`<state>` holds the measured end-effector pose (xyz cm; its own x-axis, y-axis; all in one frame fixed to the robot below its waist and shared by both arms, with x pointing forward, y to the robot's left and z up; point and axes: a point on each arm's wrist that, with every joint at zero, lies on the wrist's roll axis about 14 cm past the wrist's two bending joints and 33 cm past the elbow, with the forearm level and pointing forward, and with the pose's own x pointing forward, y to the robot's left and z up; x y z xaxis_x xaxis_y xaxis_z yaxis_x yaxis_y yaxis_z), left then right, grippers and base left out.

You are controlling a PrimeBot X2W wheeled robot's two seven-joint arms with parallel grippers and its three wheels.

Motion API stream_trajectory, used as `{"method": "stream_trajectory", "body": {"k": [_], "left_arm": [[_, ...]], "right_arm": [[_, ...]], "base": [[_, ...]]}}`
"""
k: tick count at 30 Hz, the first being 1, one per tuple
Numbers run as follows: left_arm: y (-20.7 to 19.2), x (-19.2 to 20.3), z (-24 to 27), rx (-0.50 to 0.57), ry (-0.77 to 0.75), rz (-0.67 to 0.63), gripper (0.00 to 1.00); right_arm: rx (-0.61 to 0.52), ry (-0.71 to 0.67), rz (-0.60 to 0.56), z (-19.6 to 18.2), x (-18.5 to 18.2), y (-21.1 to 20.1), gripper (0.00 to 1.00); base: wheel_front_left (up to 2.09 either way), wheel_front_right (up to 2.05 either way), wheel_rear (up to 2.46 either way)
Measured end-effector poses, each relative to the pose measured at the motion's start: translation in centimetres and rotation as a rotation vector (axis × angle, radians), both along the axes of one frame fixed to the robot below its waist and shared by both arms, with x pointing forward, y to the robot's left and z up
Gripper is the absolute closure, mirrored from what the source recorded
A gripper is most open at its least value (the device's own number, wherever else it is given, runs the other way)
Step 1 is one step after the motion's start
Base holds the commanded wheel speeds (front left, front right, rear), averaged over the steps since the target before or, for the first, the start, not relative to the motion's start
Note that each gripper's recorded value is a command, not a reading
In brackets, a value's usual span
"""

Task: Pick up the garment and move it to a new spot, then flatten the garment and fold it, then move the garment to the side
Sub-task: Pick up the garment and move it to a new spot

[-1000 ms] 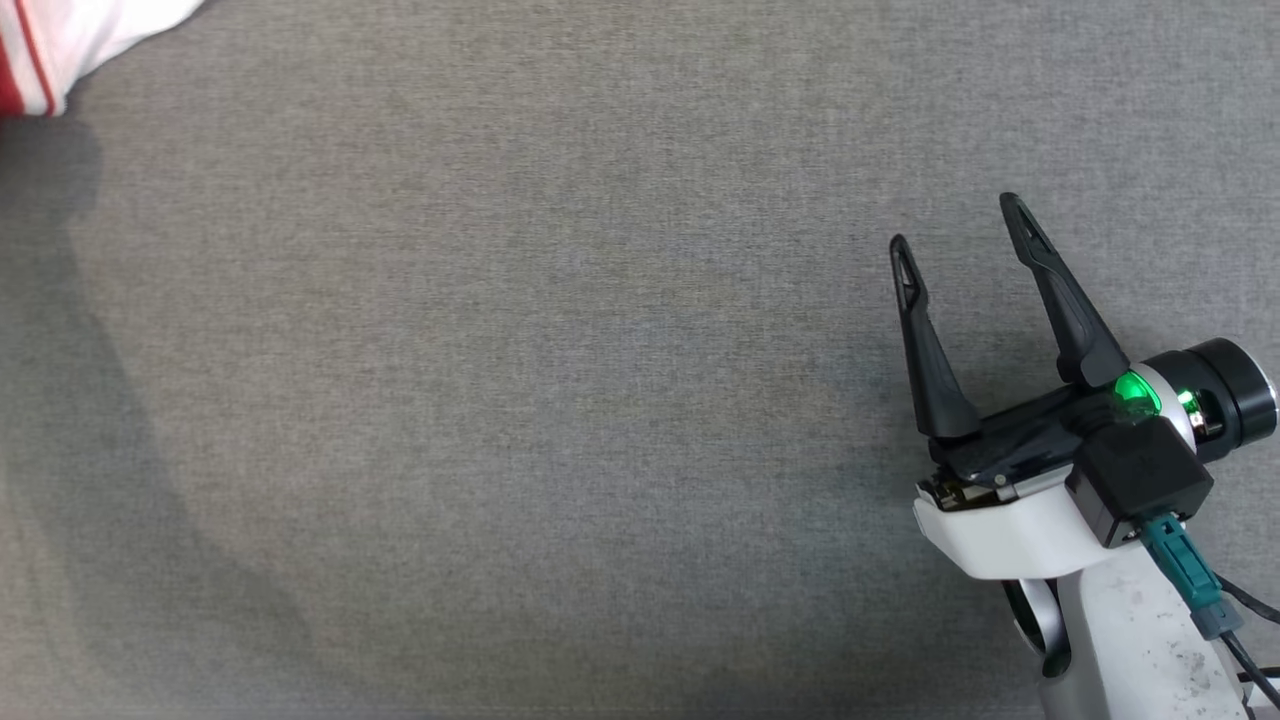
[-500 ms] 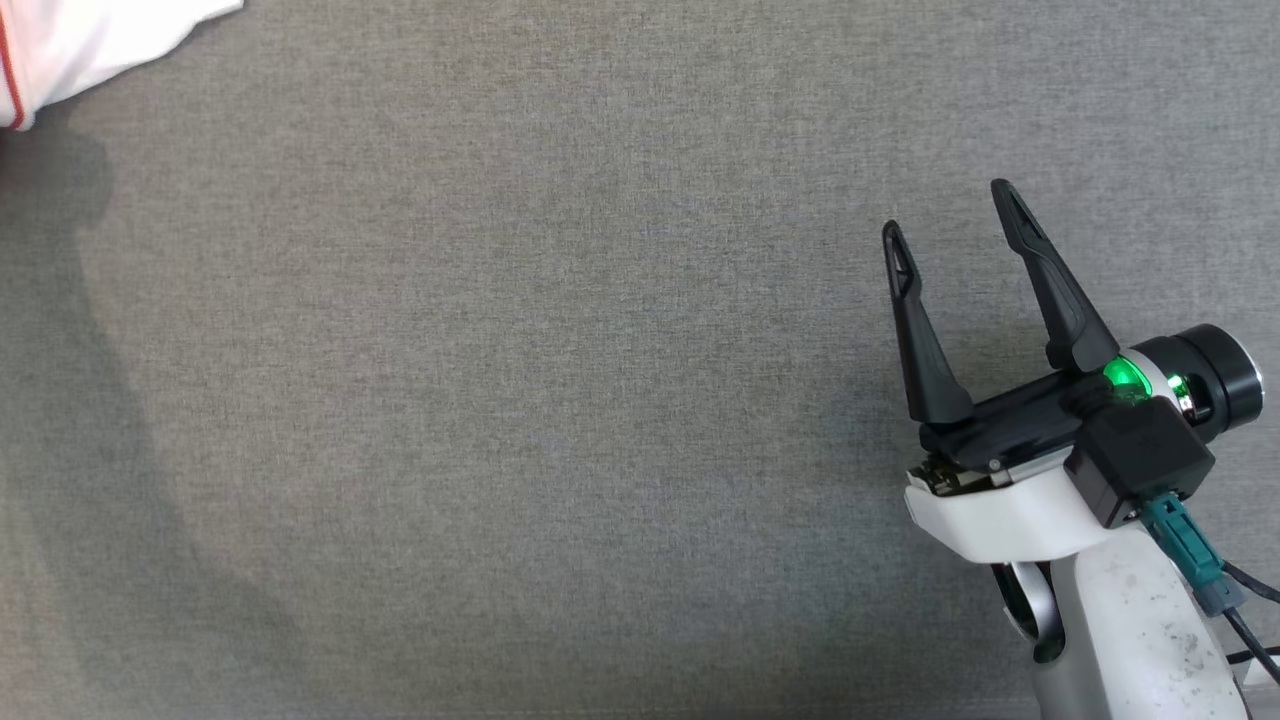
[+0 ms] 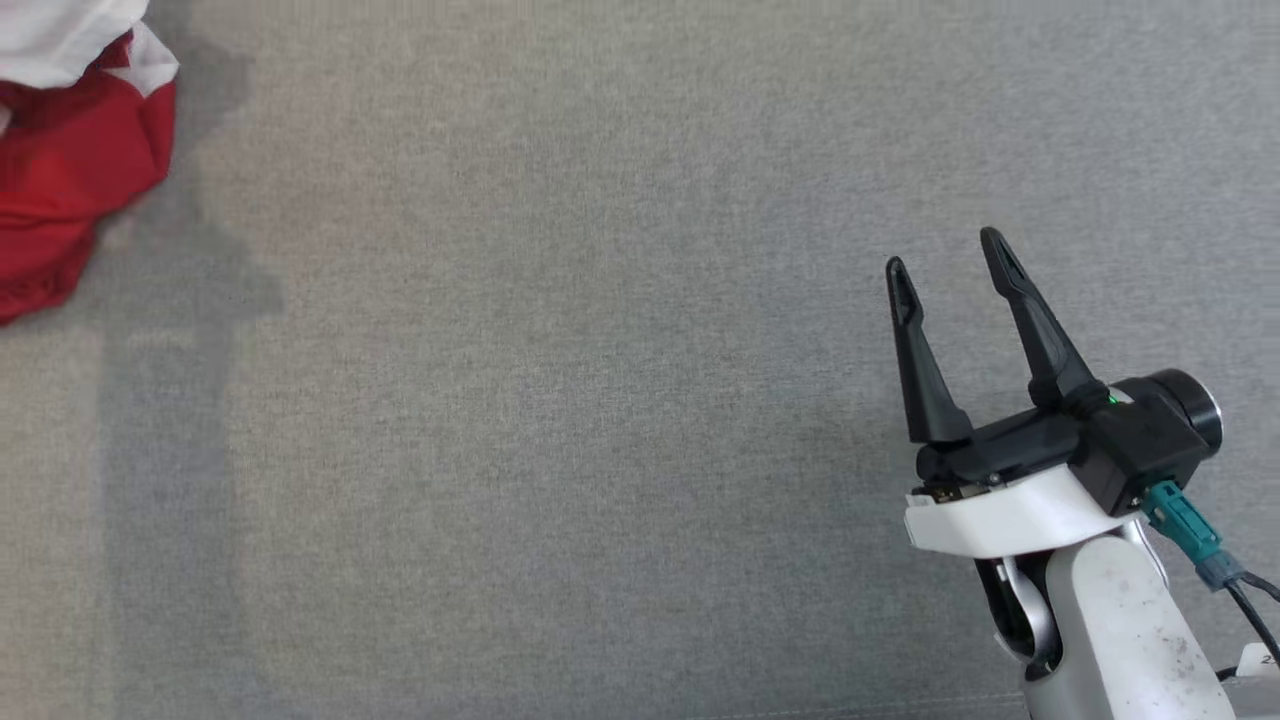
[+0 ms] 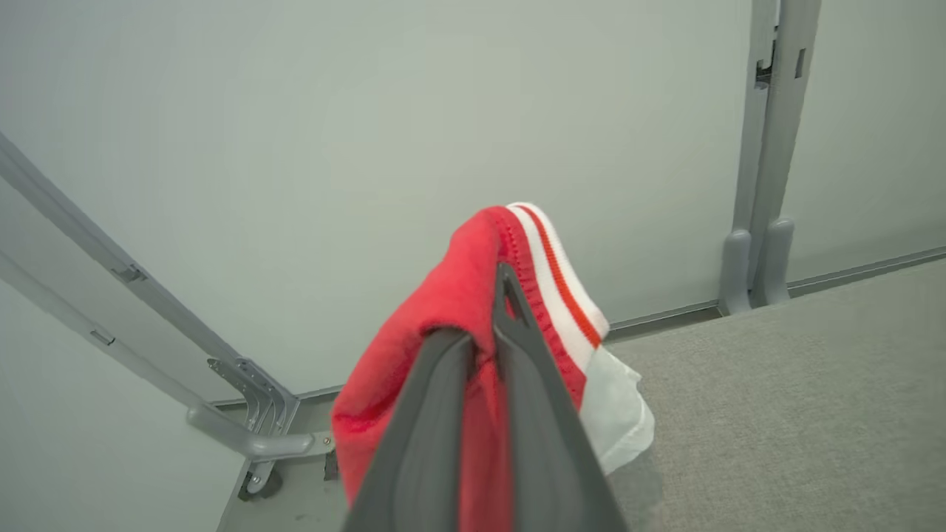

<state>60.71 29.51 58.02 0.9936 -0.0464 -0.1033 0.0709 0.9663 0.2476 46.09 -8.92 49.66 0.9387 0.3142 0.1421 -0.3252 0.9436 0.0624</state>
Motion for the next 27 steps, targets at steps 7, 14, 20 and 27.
{"method": "stream_trajectory", "body": {"k": [7,14,20,27], "left_arm": [[-10.9,-2.7,8.3,0.050,-0.144,-0.288,1.00],[-24.5,-8.0,14.6,-0.049,-0.284,-0.637,1.00],[-32.7,-11.8,16.7,-0.227,-0.349,-0.830,1.00],[-32.3,-9.4,5.8,-0.386,-0.106,-0.708,1.00]], "right_arm": [[0.015,-0.041,-0.095,3.1,-3.0,-3.4,0.00],[0.014,-0.083,-0.207,5.2,-5.8,-7.3,0.00],[0.018,-0.103,-0.285,6.1,-7.3,-10.0,0.00],[0.030,-0.084,-0.314,5.6,-7.1,-11.0,0.00]], "base": [[0.00,0.00,0.00],[0.00,0.00,0.00],[0.00,0.00,0.00],[0.00,0.00,0.00]]}}
